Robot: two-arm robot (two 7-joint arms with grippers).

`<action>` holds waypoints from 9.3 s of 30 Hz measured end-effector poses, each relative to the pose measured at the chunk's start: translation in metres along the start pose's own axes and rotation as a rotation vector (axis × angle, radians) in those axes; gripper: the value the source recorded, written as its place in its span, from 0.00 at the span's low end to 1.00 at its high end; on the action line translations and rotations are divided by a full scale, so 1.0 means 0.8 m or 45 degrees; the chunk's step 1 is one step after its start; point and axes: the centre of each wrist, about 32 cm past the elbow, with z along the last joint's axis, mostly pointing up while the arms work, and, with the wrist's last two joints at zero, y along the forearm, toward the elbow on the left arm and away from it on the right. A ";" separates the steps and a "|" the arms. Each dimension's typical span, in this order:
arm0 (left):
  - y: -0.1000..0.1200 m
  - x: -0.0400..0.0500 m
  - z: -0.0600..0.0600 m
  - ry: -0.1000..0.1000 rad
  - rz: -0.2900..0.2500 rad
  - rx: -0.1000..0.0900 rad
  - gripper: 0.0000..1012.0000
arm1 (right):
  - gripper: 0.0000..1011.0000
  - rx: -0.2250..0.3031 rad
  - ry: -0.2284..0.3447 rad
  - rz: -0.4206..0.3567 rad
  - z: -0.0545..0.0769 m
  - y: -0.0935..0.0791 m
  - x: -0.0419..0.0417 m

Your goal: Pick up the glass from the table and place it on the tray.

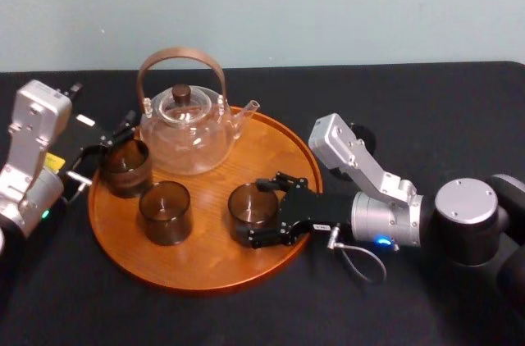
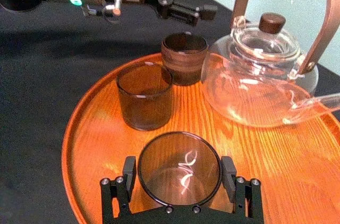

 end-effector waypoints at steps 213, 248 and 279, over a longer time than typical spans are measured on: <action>0.000 0.000 0.000 0.000 0.000 0.000 0.99 | 0.89 0.041 0.059 -0.196 -0.010 0.012 0.069; 0.000 0.000 0.000 0.000 0.000 0.000 0.99 | 0.99 0.075 0.075 -0.175 -0.012 -0.002 0.068; 0.000 0.000 0.000 0.000 0.000 0.000 0.99 | 0.99 0.205 0.108 -0.324 -0.018 -0.131 0.032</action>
